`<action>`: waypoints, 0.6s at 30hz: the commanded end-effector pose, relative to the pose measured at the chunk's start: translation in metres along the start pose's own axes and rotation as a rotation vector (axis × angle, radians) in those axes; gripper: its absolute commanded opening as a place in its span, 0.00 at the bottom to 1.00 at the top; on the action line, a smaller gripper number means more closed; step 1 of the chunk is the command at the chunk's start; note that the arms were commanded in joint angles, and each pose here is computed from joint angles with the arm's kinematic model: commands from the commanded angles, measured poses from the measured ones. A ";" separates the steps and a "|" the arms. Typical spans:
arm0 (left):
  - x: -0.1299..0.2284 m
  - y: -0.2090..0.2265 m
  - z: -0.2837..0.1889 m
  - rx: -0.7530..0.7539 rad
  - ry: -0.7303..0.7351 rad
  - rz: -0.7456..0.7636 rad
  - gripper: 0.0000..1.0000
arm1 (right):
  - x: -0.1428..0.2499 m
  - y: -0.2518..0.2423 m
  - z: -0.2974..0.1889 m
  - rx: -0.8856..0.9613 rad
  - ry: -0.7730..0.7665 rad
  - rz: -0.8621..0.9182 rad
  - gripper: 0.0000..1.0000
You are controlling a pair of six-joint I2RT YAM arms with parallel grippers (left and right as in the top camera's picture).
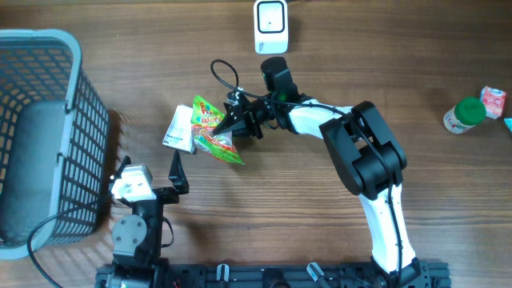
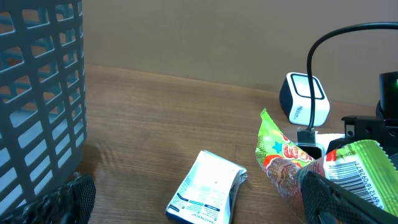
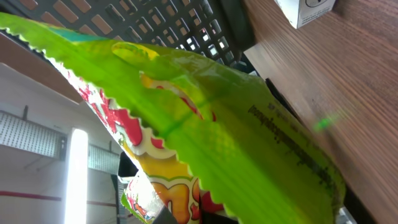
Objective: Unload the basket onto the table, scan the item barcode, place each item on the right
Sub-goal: 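Lift the Haribo bag and carry it toward the scanner, then hold the Haribo bag against the scanner window with the right gripper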
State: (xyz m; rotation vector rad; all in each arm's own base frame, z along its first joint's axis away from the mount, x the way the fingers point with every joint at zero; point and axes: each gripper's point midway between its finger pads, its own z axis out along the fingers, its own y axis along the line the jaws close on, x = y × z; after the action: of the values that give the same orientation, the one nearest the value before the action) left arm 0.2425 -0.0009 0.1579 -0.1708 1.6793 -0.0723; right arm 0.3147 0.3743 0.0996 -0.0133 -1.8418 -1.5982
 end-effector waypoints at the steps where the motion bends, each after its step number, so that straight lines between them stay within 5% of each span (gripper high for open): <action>1: 0.001 0.001 0.000 -0.005 -0.002 -0.009 1.00 | 0.010 0.007 -0.002 0.000 0.061 0.021 0.04; 11: 0.001 0.001 0.000 -0.005 -0.002 -0.009 1.00 | 0.009 0.040 -0.058 -0.058 -0.045 0.003 0.04; 18: 0.001 0.001 0.000 -0.005 -0.002 -0.009 1.00 | 0.002 0.021 -0.107 -0.122 -0.137 0.076 0.04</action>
State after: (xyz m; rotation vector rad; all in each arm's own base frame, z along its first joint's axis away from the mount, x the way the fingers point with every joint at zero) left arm 0.2425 -0.0009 0.1578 -0.1707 1.6797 -0.0722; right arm 0.3789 0.3082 0.1094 -0.2503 -1.8606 -1.6834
